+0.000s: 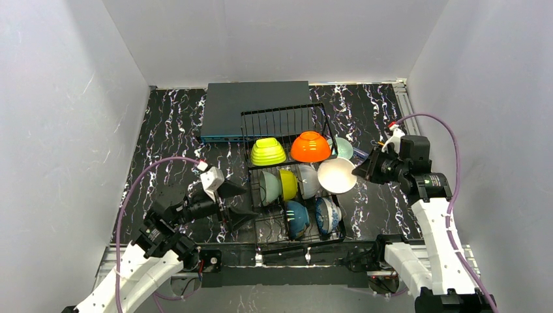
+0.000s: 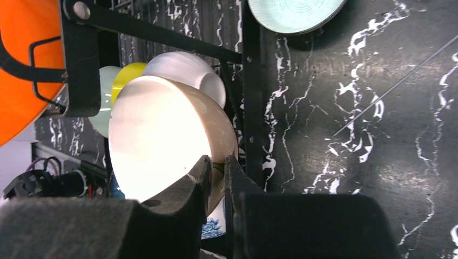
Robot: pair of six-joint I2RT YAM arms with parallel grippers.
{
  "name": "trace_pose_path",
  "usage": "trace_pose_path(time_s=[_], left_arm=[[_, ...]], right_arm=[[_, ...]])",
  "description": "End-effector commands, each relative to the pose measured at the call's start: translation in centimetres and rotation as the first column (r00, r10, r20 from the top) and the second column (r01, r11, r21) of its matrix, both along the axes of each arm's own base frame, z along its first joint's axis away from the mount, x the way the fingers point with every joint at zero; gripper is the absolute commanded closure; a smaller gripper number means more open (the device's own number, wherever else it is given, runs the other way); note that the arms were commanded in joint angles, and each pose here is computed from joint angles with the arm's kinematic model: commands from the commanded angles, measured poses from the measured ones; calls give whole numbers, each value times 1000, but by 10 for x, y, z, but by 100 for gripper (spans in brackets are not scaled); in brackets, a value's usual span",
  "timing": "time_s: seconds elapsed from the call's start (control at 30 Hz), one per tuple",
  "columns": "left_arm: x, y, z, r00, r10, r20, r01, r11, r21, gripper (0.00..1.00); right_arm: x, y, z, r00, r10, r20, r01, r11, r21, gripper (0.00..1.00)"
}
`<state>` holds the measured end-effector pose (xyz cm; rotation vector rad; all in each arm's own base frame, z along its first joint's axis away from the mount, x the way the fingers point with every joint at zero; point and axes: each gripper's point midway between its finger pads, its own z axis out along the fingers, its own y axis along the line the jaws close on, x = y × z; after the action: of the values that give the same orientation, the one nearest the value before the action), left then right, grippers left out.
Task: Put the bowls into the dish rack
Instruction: Pick up the bowl from the center of the board.
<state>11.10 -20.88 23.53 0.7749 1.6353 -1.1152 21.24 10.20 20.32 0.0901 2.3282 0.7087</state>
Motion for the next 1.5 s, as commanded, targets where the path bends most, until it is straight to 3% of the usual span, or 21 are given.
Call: trace_pose_path(time_s=[0.0, 0.23, 0.47, 0.77, 0.87, 1.03, 1.2, 1.47], left_arm=[[-17, -10, 37, 980, -131, 151, 139, 989, -45, 6], [-22, -38, 55, 935, -230, 270, 227, 973, 44, 6], [-28, -83, 39, 848, -385, 365, 273, 907, 322, 6], [-28, -115, 16, 666, -544, 510, 175, 779, 602, 10], [-32, -119, 11, 590, -616, 522, 178, 730, 660, 15], [-33, -123, 8, 526, -680, 511, 175, 675, 717, 26], [-33, -127, -1, 512, -729, 454, 181, 608, 773, 40], [-22, -130, -16, 529, -753, 392, 130, 528, 839, 47]], right_arm=[[2, 23, 30, 993, 63, 98, -75, 989, 124, 99], [-3, 33, 25, 994, 75, 79, -89, 978, 189, 99], [-10, 44, 25, 991, 115, 66, -127, 968, 215, 99], [-25, 67, 14, 982, 189, 28, -190, 954, 233, 99], [-30, 74, 10, 977, 212, 20, -210, 951, 227, 99], [-37, 84, 8, 971, 239, 13, -236, 946, 224, 99], [-42, 93, 9, 965, 261, 17, -258, 938, 233, 99], [-50, 101, 13, 955, 297, 20, -293, 927, 235, 99]])
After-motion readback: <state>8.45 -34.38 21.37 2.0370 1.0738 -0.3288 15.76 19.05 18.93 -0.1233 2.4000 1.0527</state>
